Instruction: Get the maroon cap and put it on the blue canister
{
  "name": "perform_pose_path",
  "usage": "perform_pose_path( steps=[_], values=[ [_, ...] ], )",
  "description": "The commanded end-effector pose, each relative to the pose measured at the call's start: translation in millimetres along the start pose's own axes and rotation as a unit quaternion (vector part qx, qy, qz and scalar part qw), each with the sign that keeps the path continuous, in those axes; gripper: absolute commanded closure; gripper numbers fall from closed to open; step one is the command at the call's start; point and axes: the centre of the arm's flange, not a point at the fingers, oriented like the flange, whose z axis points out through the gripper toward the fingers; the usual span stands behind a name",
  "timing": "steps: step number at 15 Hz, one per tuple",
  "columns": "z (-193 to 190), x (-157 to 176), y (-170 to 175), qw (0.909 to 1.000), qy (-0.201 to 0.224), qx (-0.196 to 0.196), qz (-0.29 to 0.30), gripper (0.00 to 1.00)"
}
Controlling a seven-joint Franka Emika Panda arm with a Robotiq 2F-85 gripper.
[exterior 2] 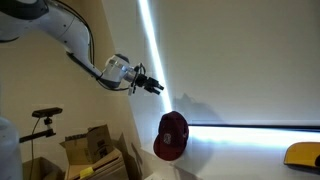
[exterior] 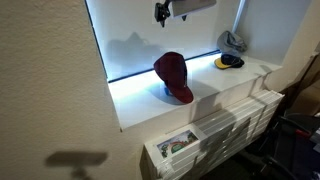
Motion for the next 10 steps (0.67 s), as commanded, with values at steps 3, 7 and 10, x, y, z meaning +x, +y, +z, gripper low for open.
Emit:
perform_pose_path(
  steps=[3,7,10],
  values=[
    [11.6,87.9,68.1,0.9872,0.003,-0.014,0.159,0.0],
    [23.8,98.6,98.1,0.9776,-0.038,-0.014,0.207,0.0],
    [38.8,105.2,121.7,0.9714,-0.061,-0.018,0.229,0.0]
  ],
)
